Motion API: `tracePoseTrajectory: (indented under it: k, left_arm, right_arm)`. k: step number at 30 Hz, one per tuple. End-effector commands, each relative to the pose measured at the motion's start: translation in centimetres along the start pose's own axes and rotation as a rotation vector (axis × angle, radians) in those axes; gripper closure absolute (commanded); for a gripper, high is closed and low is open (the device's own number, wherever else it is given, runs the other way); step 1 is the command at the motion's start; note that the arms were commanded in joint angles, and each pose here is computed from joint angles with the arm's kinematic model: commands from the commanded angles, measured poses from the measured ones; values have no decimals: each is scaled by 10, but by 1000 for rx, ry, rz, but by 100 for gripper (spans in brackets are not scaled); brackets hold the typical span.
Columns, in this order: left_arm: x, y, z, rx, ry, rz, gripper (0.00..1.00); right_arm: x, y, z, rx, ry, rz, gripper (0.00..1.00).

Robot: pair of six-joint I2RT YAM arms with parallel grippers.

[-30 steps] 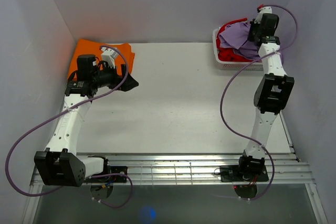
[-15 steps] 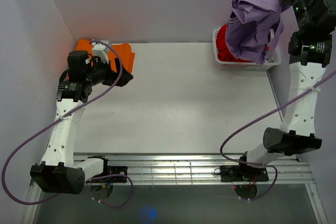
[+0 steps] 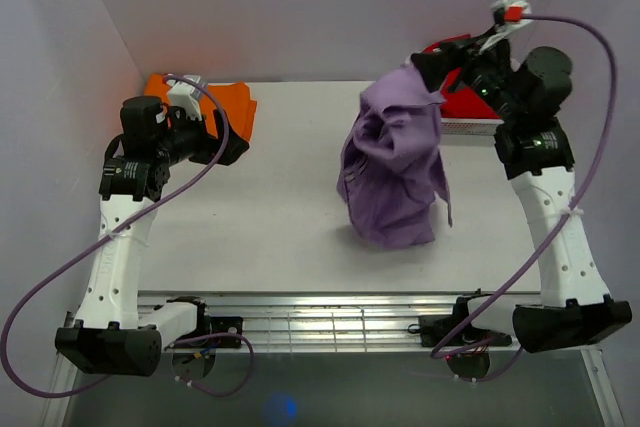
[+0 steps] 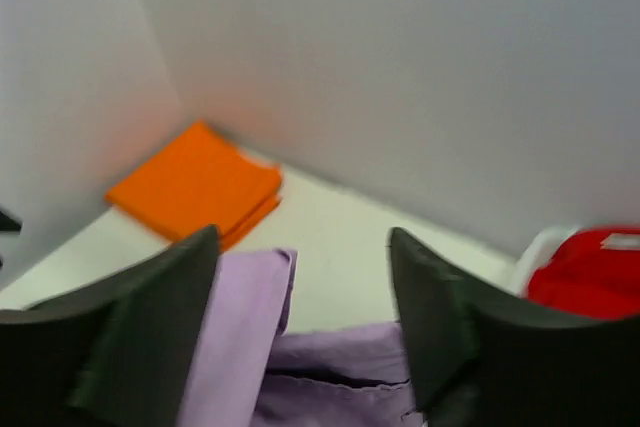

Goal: Fold and stack the trousers
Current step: Move the trousers to the center of the board

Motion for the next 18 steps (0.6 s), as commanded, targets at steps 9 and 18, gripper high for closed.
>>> tracePoseTrajectory:
  k: [9, 18]
  left_arm:
    - [-14, 1, 25, -109, 113, 154, 2]
    - [-75, 14, 55, -81, 278, 278, 4]
  right_arm:
    - [-18, -33, 200, 35, 832, -187, 7]
    - [78, 5, 253, 139, 1036, -525, 6]
Point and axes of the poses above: each gripper's point midway between its finger pads, its own x axis back along the fingers, its own y axis along the line the jaws close on, z = x × y, the point moved 6 cm from there along x, back along the fingers, and after that the axes turned 2 degrees about x, right-handed, at the moved point
